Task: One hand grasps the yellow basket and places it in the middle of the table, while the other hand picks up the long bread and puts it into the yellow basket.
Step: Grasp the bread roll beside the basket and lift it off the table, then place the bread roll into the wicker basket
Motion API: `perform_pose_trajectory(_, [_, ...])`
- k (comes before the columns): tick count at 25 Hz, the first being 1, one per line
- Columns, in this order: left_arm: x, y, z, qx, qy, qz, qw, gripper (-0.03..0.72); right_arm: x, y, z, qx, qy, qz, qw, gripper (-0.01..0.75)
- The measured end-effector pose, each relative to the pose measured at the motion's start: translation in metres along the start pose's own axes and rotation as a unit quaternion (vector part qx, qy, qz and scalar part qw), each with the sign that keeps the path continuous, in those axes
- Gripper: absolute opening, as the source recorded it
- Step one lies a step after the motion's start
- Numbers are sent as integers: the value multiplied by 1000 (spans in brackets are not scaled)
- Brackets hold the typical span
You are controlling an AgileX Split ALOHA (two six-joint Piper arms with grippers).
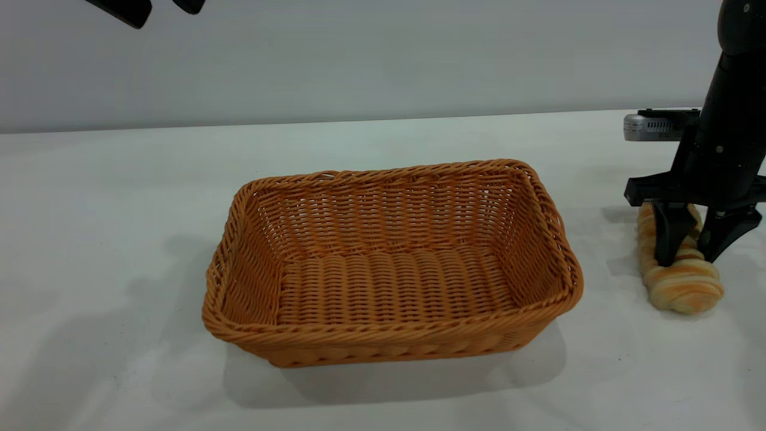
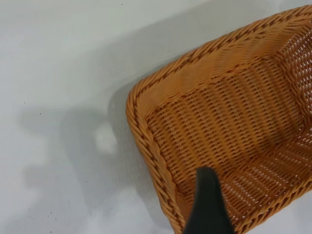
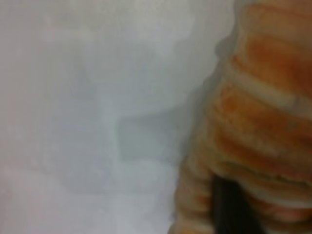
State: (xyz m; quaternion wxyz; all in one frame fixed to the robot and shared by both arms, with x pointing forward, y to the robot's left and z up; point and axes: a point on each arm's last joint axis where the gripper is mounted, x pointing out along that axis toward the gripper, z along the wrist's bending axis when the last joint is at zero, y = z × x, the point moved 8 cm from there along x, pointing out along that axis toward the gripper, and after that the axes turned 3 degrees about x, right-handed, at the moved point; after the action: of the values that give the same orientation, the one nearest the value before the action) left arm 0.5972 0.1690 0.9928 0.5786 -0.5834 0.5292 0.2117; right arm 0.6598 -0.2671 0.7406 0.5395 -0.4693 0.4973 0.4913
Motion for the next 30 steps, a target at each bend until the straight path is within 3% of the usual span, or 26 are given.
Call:
perform_pose_trajectory(3, [0, 0, 0, 0, 0, 0, 1000, 585, 1, 1, -1, -3, 3, 2, 1000, 138])
perform_pose_trajectory(5, [0, 0, 0, 1, 0, 0, 1000, 585, 1, 1, -3, -8, 8, 3, 1000, 66])
perform_pose_trajectory(14, [0, 0, 0, 2, 0, 0, 1000, 585, -15, 3, -6, -23, 21, 6, 999, 61])
perform_pose_trajectory(21, [0, 0, 0, 2, 0, 0, 1000, 585, -84, -9, 3, -37, 14, -56, 998, 62])
perform_pose_trajectory(25, [0, 0, 0, 2, 0, 0, 1000, 585, -117, -5, 23, -64, 7, -78, 995, 62])
perform_pose_trajectory(30, [0, 0, 0, 2, 0, 0, 1000, 585, -145, 6, 70, -117, -10, -102, 988, 58])
